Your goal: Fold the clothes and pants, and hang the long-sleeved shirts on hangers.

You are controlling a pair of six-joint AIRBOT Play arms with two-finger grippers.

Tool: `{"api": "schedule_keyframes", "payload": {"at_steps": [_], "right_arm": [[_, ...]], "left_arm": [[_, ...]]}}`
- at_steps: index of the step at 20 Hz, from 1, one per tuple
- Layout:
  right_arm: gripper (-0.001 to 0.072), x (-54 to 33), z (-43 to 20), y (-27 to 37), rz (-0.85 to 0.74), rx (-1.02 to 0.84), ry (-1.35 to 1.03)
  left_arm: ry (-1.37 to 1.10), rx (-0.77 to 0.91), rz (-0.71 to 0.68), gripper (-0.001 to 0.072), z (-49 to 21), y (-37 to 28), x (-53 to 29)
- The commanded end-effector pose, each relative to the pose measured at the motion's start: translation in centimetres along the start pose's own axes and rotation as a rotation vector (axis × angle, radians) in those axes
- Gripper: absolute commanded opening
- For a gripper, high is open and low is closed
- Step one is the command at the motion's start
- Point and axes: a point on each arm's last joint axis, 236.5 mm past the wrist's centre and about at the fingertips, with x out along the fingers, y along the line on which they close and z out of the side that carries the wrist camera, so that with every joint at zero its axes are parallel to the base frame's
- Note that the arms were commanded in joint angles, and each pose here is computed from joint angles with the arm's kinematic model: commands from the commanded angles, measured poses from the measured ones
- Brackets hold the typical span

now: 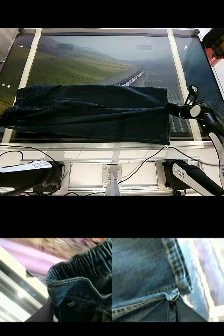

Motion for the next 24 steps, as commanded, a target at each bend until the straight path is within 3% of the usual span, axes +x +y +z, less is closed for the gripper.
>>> {"api": "schedule_keyframes", "payload": {"at_steps": [1, 5, 13, 20, 21, 22, 23, 24], "right_arm": [[0.0026, 2.8, 1.3, -0.2, -0.008, 0.032, -0.002], [0.0027, 4.1, 5.7, 0.7, -0.002, 0.028, -0.036], [0.0026, 5.5, 12.9, 2.0, 0.016, 0.022, -0.122], [0.0042, 5.3, 12.9, 1.9, 0.001, -0.001, -0.1], [0.0255, 5.3, 12.8, 1.9, 0.001, -0.001, -0.092], [0.0578, 5.2, 12.7, 1.9, 0.001, 0.0, -0.086], [0.0651, 5.0, 12.5, 2.0, 0.007, 0.009, -0.078], [0.0649, 4.6, 12.3, 2.2, 0.011, 0.013, -0.068]], "left_arm": [[0.007, -0.06, -0.016, 0.0046, -0.8, -0.4, 1.1], [-0.024, -0.106, -0.104, 0.0046, -0.8, -3.4, 2.5], [-0.222, -0.052, -0.146, 0.0046, 4.1, -11.9, 2.0], [-0.22, 0.014, -0.093, 0.0046, 3.5, -11.3, 0.4], [-0.238, 0.026, -0.081, 0.0046, 3.7, -11.0, -0.4], [-0.252, 0.032, -0.073, 0.0046, 3.8, -10.8, -1.1], [-0.252, 0.04, -0.066, 0.0046, 3.6, -10.7, -1.7], [-0.245, 0.041, -0.066, 0.0047, 3.2, -10.6, -2.1]]}}
